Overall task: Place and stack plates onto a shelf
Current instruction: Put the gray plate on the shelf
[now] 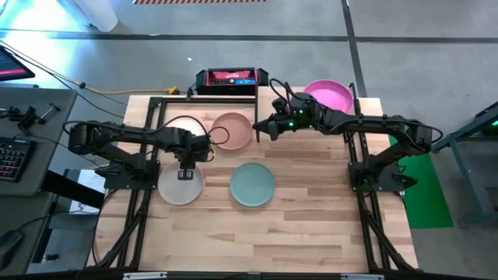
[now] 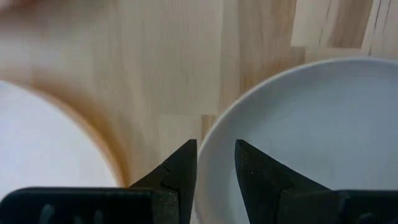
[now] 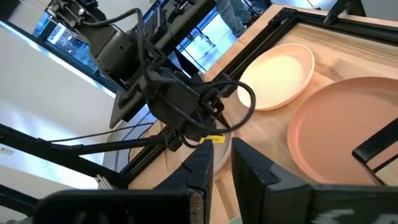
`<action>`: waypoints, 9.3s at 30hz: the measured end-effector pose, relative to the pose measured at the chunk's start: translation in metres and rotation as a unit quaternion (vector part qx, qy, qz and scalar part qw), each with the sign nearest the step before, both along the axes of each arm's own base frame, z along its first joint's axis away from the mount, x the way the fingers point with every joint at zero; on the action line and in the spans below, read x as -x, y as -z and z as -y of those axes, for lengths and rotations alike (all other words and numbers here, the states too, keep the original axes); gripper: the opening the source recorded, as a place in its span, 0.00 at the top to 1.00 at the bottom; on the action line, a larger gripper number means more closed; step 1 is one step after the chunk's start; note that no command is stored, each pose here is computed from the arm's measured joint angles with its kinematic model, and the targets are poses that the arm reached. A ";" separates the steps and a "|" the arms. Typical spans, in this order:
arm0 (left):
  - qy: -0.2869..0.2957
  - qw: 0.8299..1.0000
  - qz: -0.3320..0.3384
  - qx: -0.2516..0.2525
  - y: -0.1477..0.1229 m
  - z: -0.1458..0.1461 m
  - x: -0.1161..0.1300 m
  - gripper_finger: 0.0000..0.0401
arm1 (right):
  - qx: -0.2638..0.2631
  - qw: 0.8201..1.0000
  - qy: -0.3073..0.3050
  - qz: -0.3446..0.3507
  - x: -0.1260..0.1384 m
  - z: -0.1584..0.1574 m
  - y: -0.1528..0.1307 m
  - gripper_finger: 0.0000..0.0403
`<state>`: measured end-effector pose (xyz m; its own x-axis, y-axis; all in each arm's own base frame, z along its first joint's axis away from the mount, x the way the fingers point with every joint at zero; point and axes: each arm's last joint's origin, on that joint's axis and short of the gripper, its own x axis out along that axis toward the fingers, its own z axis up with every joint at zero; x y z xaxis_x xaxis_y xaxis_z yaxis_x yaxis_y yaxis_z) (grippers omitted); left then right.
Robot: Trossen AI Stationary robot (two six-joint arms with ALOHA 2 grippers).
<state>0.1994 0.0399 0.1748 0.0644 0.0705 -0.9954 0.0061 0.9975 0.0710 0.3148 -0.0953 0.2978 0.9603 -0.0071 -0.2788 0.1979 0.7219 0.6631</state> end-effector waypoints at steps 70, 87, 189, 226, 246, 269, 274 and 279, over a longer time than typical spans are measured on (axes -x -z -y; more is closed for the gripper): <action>-0.039 0.998 0.025 -0.047 -0.070 -0.014 -0.057 1.00 | 0.071 0.994 -0.008 0.080 0.046 -0.015 -0.057 0.91; -0.149 0.943 0.262 -0.141 -0.184 -0.051 -0.084 1.00 | 0.094 0.992 -0.007 0.083 0.056 -0.018 -0.064 0.91; -0.191 0.871 0.423 -0.162 -0.178 -0.094 -0.146 1.00 | 0.350 0.928 0.129 -0.010 0.099 -0.005 -0.080 0.74; -0.213 0.898 0.340 -0.179 -0.164 -0.067 -0.142 1.00 | 0.200 0.956 0.128 -0.172 0.057 -0.026 -0.020 0.74; -0.212 0.900 0.336 -0.178 -0.163 -0.067 -0.142 0.97 | 0.100 0.961 0.196 -0.170 0.060 -0.025 -0.017 0.99; -0.216 0.855 0.451 -0.138 -0.211 -0.076 -0.114 0.75 | 0.084 0.948 0.251 -0.177 0.070 -0.006 -0.019 1.00; -0.217 0.844 0.470 -0.140 -0.225 -0.072 -0.101 0.75 | 0.085 0.938 0.282 -0.183 0.077 0.011 -0.019 1.00; -0.216 0.841 0.476 -0.140 -0.231 -0.070 -0.095 0.75 | 0.087 0.921 0.329 -0.189 0.087 0.029 -0.019 1.00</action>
<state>0.2941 0.1098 0.4055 0.7308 0.5159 -0.4470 -0.5460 0.8348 0.0710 0.2283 -0.1247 0.3163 0.5664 -0.6289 -0.5327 0.8238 0.4522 0.3420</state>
